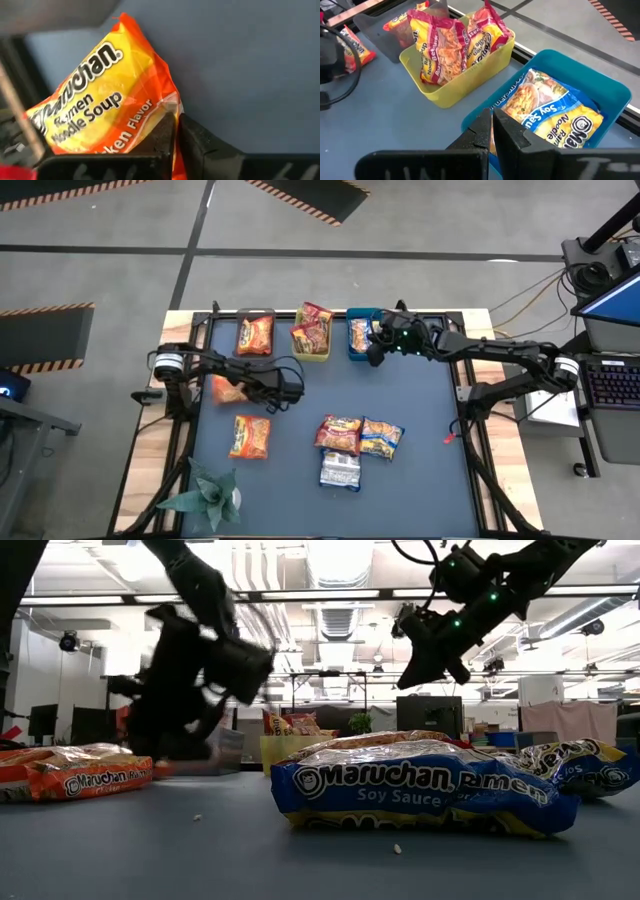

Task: Sort Maruchan noodles
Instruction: Put the orange noodle pack into the black bin

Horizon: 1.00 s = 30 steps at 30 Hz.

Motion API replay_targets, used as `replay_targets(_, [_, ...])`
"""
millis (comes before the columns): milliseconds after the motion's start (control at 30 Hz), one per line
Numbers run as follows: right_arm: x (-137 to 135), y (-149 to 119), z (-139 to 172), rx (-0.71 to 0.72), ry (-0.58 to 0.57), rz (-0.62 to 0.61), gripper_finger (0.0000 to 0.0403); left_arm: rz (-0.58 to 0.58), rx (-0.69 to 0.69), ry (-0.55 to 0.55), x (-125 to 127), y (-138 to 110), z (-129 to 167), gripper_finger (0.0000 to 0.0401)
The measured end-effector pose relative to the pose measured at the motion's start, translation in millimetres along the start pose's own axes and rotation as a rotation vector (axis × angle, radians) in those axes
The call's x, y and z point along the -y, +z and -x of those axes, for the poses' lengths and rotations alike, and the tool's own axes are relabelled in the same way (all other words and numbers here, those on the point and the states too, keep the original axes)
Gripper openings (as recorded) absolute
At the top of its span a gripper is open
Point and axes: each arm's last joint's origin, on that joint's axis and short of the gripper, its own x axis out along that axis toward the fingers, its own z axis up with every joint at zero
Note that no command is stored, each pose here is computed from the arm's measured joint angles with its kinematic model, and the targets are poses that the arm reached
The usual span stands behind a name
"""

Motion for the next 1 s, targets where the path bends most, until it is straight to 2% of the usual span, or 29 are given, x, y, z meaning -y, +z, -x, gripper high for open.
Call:
replay_targets(167, [0.4,-7.3,-1.2,-0.022,0.000,0.004,0.0009,-0.146,0.136,-0.231,25.5,16.8,42.2,0.0001])
replay_targets(300, [0.0,-13.2,-2.0,-0.039,0.003,0.007,0.0009,-0.304,0.409,-0.442,50.0,31.4,91.9,0.0001])
replay_targets(400, [-1.1,-16.9,-2.3,-0.051,0.011,-0.005,0.0009,-0.405,0.598,-0.531,60.4,37.0,122.8,0.0001])
replay_targets(467, [-2.8,-18.8,-2.3,-0.057,0.017,-0.005,0.0009,-0.429,0.662,-0.581,62.4,41.3,136.4,0.0002])
replay_targets(567, [-7.0,-21.5,-2.0,-0.066,0.031,0.003,0.0009,-0.422,0.680,-0.612,59.5,47.7,144.4,0.0009])
replay_targets(800, [-19.6,-25.6,-0.2,-0.082,0.079,0.009,0.0009,-0.427,0.644,-0.589,57.8,49.3,131.7,0.0060])
replay_targets(1000, [-34.4,-32.3,2.9,-0.162,0.249,-0.025,0.0009,-0.509,0.610,-0.620,60.4,43.3,126.2,0.0117])
